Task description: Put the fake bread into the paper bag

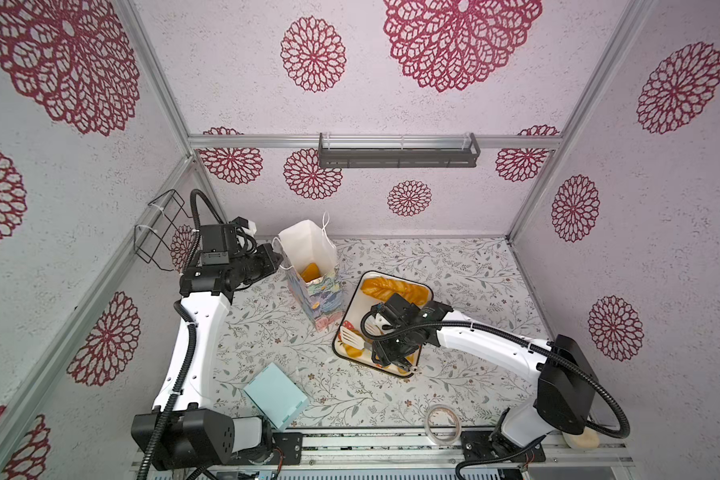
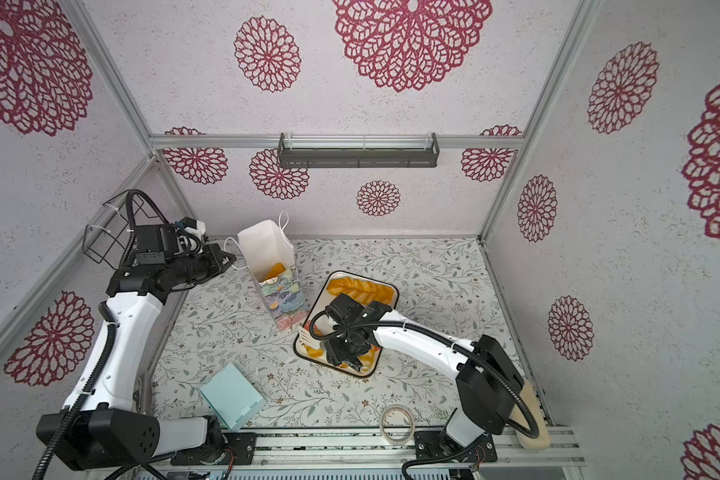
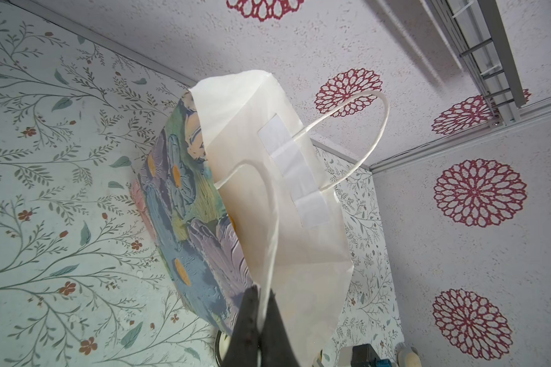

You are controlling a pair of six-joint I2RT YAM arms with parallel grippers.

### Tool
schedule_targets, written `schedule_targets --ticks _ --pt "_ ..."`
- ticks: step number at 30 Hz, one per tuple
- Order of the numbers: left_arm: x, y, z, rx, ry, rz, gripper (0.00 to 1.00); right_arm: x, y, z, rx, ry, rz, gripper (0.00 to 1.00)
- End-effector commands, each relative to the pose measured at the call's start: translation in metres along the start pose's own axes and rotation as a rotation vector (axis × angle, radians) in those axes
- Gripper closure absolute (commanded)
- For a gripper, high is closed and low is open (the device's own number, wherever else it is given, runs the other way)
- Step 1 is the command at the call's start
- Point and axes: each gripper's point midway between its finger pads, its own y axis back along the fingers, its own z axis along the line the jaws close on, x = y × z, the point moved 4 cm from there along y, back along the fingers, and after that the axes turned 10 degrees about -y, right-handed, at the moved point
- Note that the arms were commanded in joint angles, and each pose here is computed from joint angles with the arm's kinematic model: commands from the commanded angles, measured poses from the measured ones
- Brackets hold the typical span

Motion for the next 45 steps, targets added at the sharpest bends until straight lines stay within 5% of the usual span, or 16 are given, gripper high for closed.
schedule_targets --ticks 1,45 --pt "-0.005 0.005 0.000 -0.006 -0.009 -0.031 1.00 -0.007 0.007 0.007 0.003 0.018 -0.036 0.41" --pt "-0.003 -0.002 0.005 -0.017 -0.009 -0.021 1.00 -0.006 -0.021 0.007 0.288 0.201 0.050 0.42"
